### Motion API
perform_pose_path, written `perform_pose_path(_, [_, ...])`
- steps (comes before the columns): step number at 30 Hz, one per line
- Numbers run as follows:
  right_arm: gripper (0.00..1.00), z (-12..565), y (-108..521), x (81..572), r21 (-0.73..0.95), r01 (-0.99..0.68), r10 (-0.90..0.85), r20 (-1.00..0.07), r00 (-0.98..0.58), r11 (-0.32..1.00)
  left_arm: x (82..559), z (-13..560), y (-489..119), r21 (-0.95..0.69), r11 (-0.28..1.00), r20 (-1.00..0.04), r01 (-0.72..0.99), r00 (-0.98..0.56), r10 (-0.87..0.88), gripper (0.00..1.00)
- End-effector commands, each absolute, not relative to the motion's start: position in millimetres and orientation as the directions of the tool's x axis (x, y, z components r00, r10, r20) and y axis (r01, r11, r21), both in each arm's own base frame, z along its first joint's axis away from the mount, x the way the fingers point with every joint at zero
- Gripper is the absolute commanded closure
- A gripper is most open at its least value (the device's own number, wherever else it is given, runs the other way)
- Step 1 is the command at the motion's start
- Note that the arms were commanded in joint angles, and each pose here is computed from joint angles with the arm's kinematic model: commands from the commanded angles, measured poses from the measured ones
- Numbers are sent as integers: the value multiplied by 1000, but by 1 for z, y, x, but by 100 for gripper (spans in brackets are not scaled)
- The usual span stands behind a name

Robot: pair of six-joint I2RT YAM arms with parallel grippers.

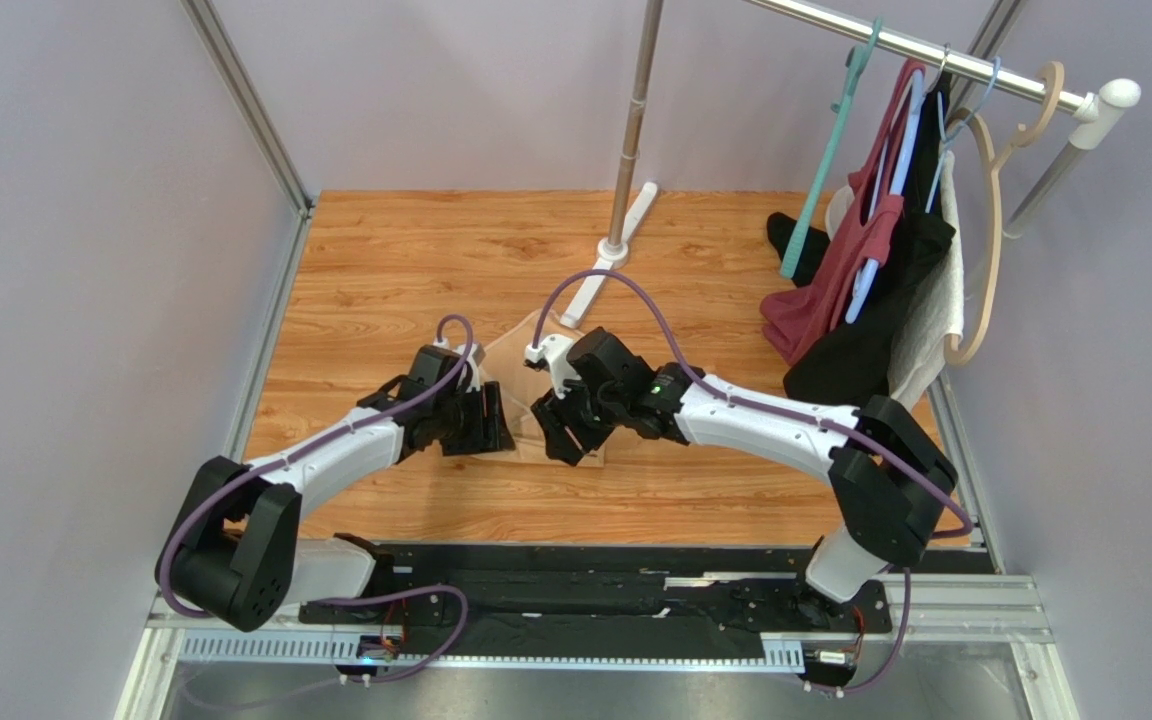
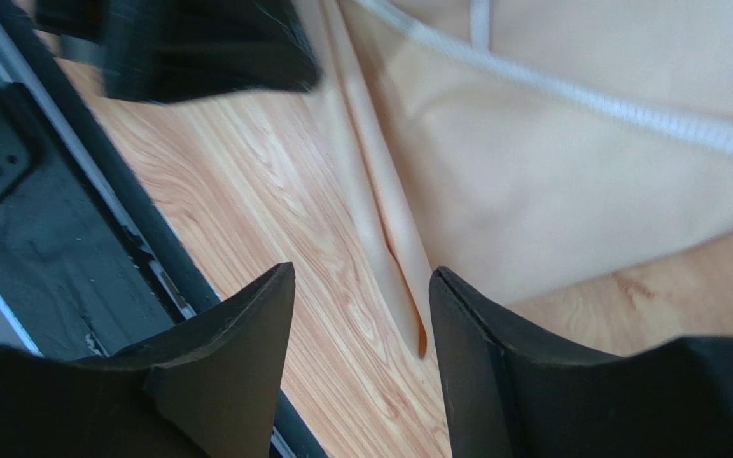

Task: Fold the napkin, place the utensils inside, and roll it up
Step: Roll the napkin with the utensil

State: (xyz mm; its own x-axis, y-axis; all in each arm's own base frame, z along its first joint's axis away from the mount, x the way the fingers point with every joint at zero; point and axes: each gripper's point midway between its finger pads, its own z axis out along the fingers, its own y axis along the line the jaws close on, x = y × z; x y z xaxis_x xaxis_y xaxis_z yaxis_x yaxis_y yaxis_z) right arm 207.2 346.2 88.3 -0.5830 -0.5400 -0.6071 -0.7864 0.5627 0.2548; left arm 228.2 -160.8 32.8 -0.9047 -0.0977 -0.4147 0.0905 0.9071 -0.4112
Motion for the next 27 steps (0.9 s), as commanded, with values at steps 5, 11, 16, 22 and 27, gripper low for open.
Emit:
perform_pose_path(5, [30,112,399,225,19,-906,-508,-823,-254,423,235,36,-167,-461,883,-441,91,-887,-139,38])
perform_pose_path(11, [20,102,420,233,-67,-919,-508,-847,-154,389,236,37,-164,-458,885,-442,85,-885,-144,40])
perform_pose_path(16, [20,77,421,239,-147,-921,-577,-811,-97,361,238,37,-163,-464,882,-434,75,-888,-153,41])
perform_pose_path(22, [20,59,418,245,-231,-908,-626,-778,-43,349,239,35,-160,-463,883,-431,73,-890,-152,42])
perform_pose_path(27, [20,51,423,250,-297,-900,-656,-755,17,319,238,34,-160,-462,884,-428,74,-891,-149,42])
